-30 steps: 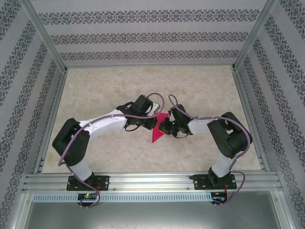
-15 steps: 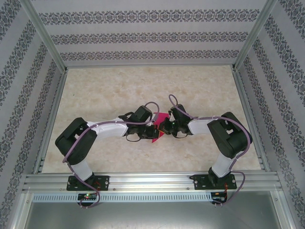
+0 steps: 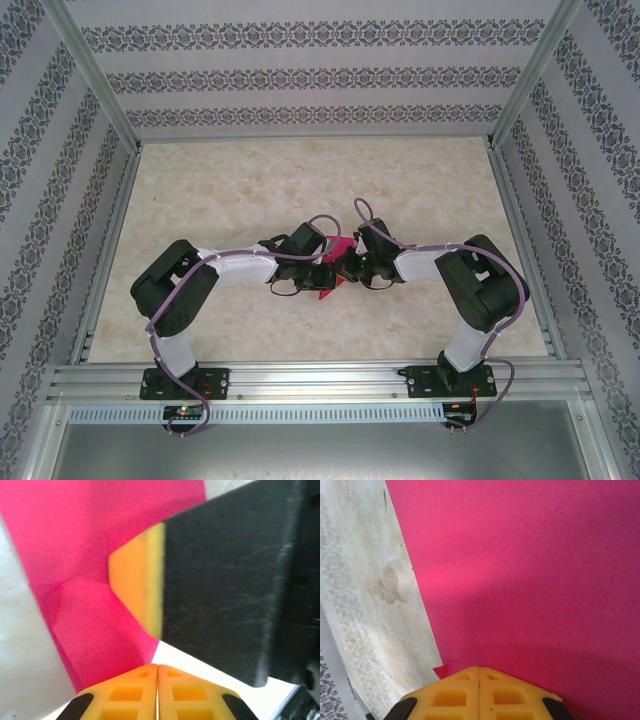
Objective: Fold a paper plane with a square sheet of paper (pick it up from the middle)
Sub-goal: Third fold the triangle at the center of the table.
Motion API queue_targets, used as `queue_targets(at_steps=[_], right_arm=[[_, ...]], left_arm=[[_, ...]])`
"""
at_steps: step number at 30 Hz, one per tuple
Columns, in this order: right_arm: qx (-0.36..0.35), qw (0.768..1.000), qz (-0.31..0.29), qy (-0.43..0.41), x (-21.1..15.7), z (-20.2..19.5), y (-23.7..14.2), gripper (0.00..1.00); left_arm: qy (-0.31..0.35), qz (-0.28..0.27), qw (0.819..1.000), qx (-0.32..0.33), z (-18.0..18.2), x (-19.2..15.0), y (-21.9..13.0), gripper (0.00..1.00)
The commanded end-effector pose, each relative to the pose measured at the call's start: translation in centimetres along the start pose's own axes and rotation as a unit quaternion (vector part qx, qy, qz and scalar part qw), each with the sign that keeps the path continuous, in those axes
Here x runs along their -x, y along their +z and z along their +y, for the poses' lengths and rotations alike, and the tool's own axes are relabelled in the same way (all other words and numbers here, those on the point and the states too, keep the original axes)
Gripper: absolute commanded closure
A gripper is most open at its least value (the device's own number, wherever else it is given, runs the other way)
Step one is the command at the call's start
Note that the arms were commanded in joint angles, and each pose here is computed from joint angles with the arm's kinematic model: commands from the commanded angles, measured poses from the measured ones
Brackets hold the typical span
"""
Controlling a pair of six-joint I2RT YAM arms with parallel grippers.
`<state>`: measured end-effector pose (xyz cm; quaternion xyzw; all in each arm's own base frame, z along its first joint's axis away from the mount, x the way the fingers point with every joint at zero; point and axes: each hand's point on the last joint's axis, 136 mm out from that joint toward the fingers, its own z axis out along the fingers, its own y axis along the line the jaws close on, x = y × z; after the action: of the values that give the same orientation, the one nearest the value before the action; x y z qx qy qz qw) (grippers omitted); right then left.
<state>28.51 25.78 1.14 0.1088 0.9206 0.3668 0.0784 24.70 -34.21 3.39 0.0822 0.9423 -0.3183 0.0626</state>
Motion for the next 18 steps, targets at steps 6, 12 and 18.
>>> queue_targets(at_steps=[6, 12, 18], right_arm=[[-0.075, 0.997, 0.011, 0.023, -1.4, -4.2, 0.8, 0.93], [-0.081, 0.996, 0.012, 0.024, -1.5, -4.6, 0.9, 0.93], [-0.097, 0.995, 0.013, 0.025, -1.7, -5.4, 0.9, 0.93]], left_arm=[[0.009, 0.011, 0.998, 0.069, 3.5, -1.6, 0.8, 0.9], [0.02, 0.008, 0.995, 0.093, 4.5, -1.7, 0.7, 0.91], [0.032, 0.011, 0.993, 0.115, 5.3, -2.1, 0.0, 0.93]])
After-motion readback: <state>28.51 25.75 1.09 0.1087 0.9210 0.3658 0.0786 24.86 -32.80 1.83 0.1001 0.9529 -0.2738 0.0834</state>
